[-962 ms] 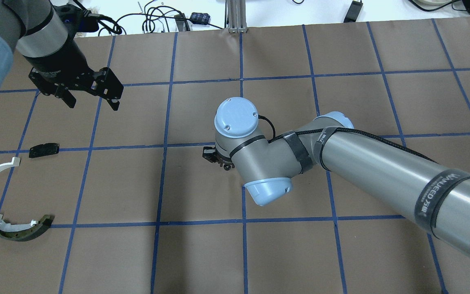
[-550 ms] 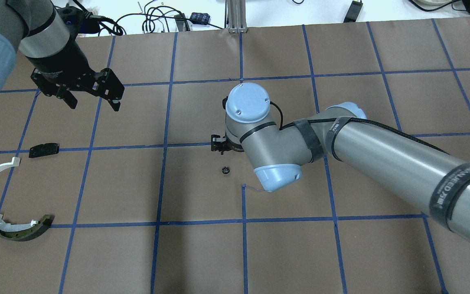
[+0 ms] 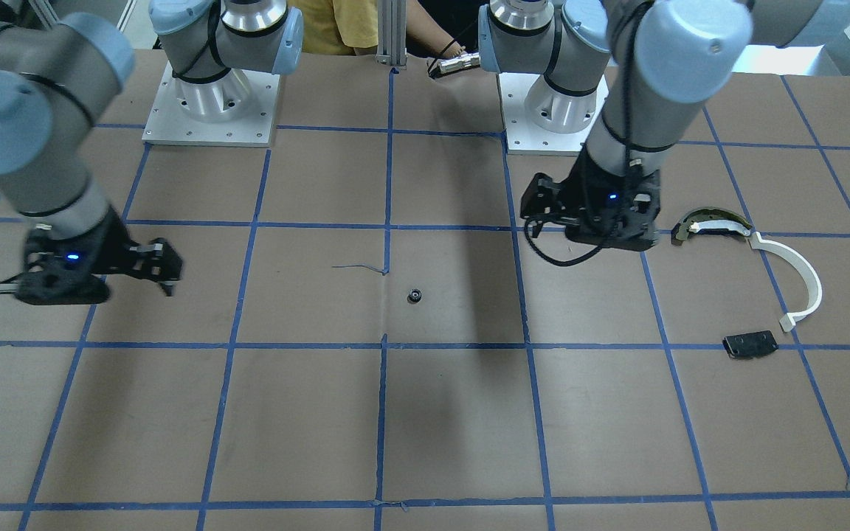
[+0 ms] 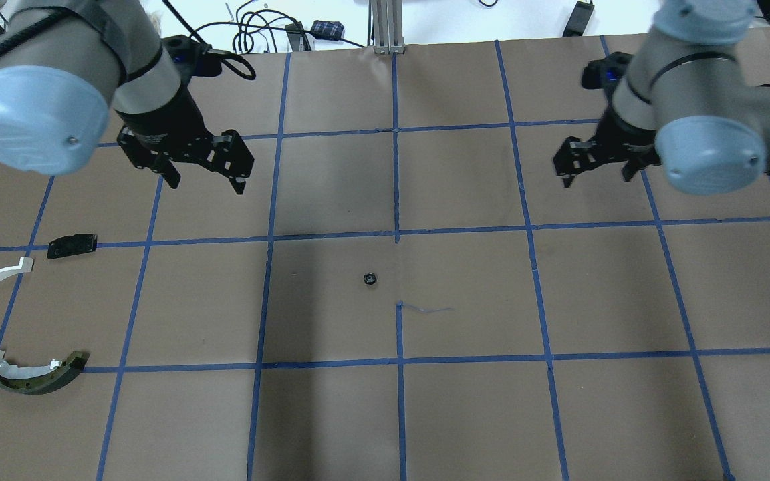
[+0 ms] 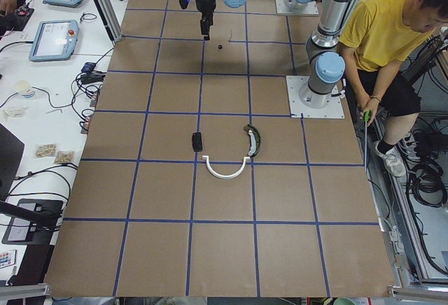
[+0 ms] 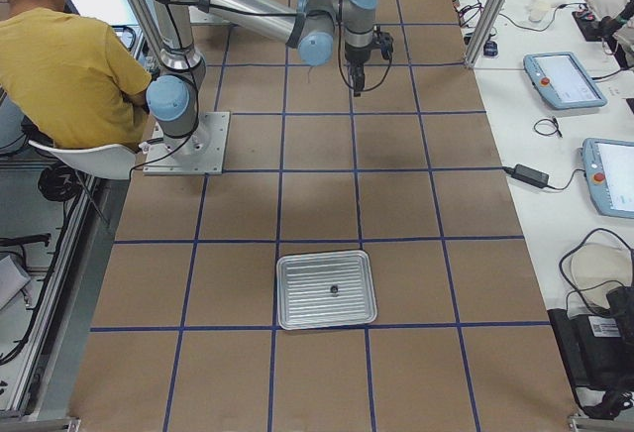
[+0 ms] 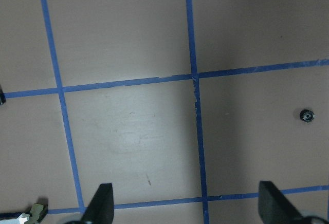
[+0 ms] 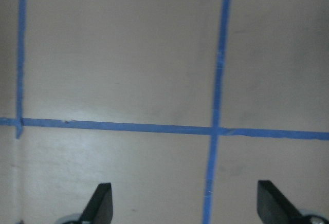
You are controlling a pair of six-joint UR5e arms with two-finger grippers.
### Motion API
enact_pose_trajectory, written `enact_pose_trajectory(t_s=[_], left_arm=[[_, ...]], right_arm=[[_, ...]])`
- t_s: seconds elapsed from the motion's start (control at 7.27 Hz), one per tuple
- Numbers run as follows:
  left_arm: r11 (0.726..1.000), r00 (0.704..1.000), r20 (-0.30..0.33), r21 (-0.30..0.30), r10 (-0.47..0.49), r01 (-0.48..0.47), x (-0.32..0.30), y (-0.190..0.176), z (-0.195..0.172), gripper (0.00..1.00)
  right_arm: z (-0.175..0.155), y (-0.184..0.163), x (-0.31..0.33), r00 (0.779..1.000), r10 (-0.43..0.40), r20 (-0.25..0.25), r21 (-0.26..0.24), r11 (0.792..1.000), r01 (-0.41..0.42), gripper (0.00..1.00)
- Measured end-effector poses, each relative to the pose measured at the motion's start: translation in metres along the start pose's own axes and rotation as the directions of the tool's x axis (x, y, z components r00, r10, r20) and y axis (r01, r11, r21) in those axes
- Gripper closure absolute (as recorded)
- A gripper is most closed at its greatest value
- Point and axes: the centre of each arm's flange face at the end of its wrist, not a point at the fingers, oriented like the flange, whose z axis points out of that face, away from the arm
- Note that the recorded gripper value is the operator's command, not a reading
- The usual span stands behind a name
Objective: Place bearing gear from tray to pile
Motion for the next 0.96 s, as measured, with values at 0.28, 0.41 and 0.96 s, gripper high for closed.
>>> enact_pose_trajectory(t_s=[0.28,0.41,0.96], left_arm=[[0.998,0.998,-0.01,-0.002,0.062,-0.062,0.056,-0.009,0.052,0.02],[0.997,0.997,-0.012,-0.012,0.077,-0.078,0.078,-0.012,0.075,0.02],[0.993,0.993,-0.05,-0.054,0.105,-0.108,0.139,-0.02,0.157,0.02]], right_arm=[[0.009,0.033,0.173,0.998,-0.062,-0.03,-0.004,0.998,0.062,0.0],[0.023,0.054,0.247,0.991,-0.129,-0.046,0.014,0.991,0.13,0.0],[0.116,0.108,0.447,0.98,-0.181,-0.078,0.02,0.983,0.183,0.0]])
